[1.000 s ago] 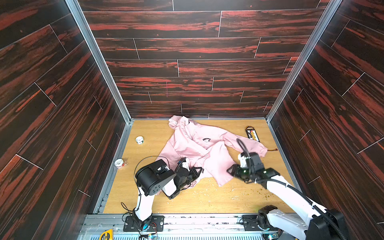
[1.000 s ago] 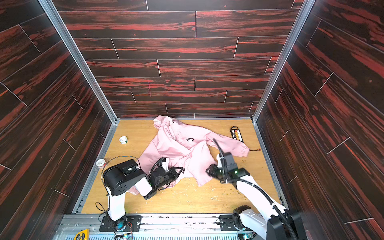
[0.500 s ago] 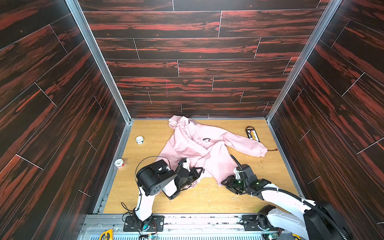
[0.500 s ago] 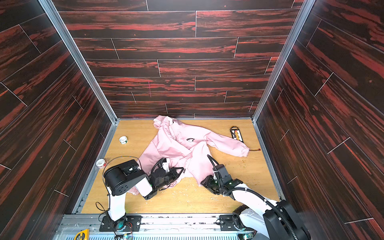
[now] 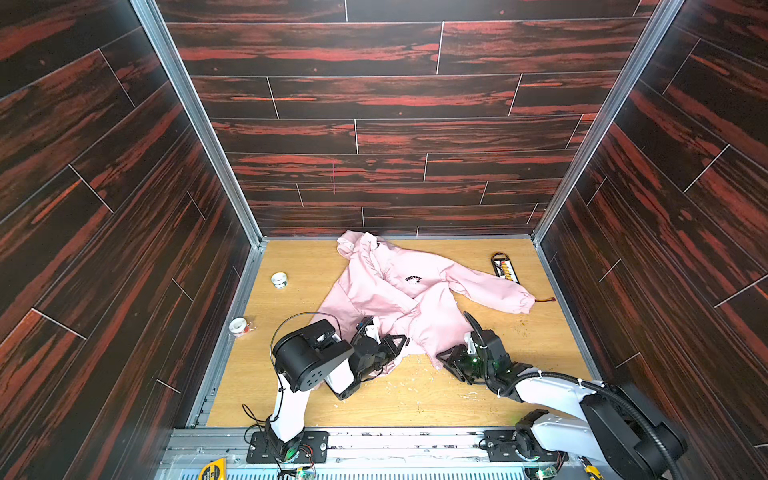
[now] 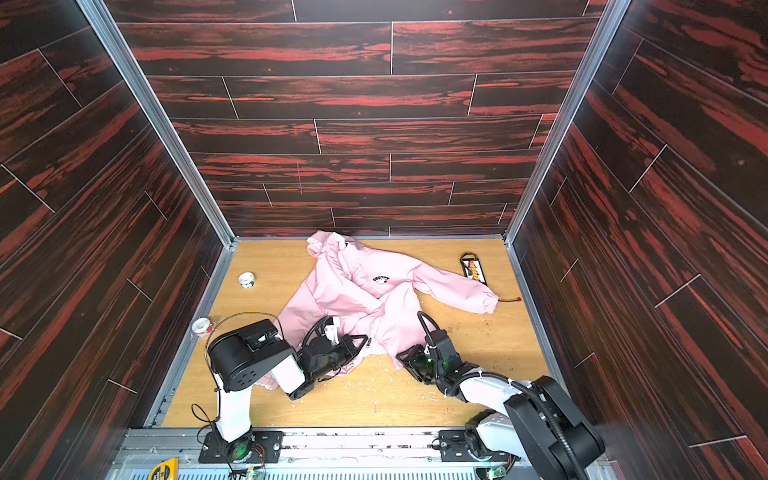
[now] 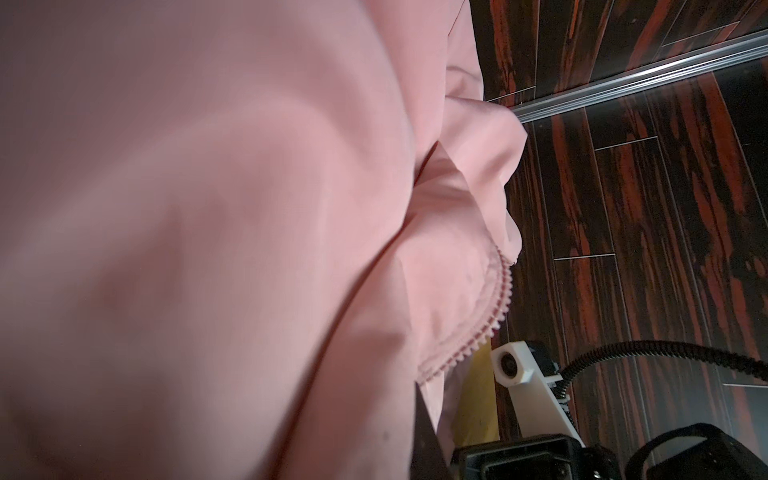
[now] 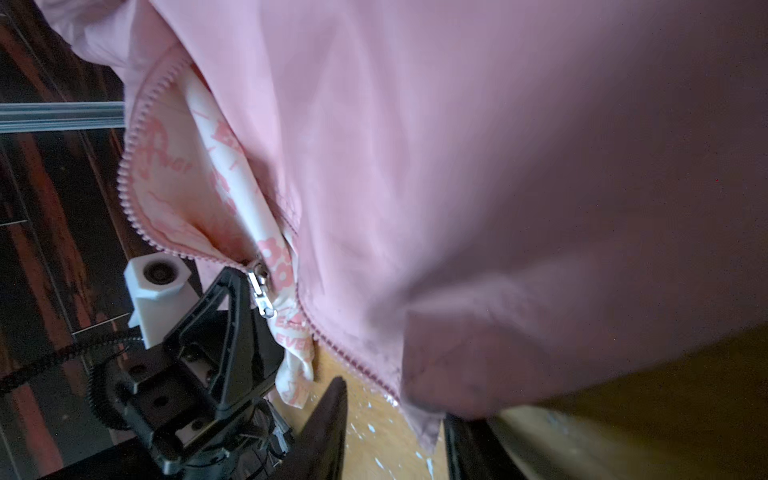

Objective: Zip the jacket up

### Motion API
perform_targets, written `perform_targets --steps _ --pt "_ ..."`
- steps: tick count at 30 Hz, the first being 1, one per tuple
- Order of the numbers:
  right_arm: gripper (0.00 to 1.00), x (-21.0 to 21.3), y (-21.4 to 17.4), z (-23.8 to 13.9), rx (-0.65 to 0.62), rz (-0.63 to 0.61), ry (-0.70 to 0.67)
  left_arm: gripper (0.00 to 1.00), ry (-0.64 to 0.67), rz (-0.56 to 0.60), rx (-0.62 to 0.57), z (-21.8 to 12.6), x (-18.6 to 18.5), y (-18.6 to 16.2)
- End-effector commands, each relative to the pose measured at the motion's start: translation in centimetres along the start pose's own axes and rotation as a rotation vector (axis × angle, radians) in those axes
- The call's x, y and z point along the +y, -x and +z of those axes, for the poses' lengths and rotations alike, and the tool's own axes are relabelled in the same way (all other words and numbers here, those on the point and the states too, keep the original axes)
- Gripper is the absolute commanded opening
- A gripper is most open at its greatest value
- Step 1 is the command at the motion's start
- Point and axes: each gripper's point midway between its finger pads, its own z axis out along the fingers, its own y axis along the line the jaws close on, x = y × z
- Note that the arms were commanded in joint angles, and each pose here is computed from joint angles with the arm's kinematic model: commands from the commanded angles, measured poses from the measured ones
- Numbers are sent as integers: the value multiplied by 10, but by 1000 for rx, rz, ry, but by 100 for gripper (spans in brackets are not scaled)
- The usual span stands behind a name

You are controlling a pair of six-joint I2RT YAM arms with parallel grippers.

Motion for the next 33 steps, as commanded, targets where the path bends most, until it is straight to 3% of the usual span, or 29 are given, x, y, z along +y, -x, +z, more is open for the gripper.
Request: perform_targets --steps 1,8,22,33 --pt "38 -40 -4 1 -21 79 -111 0 -18 -5 -9 -3 -5 0" --pt "30 -26 -8 0 -4 45 -15 0 -19 -6 -6 -2 -5 -1" --pt "38 18 1 -16 -81 -24 196 0 -16 -5 -6 -2 -5 -3" --pt "39 12 7 -21 -129 -17 171 0 -17 -5 1 -2 -5 -6"
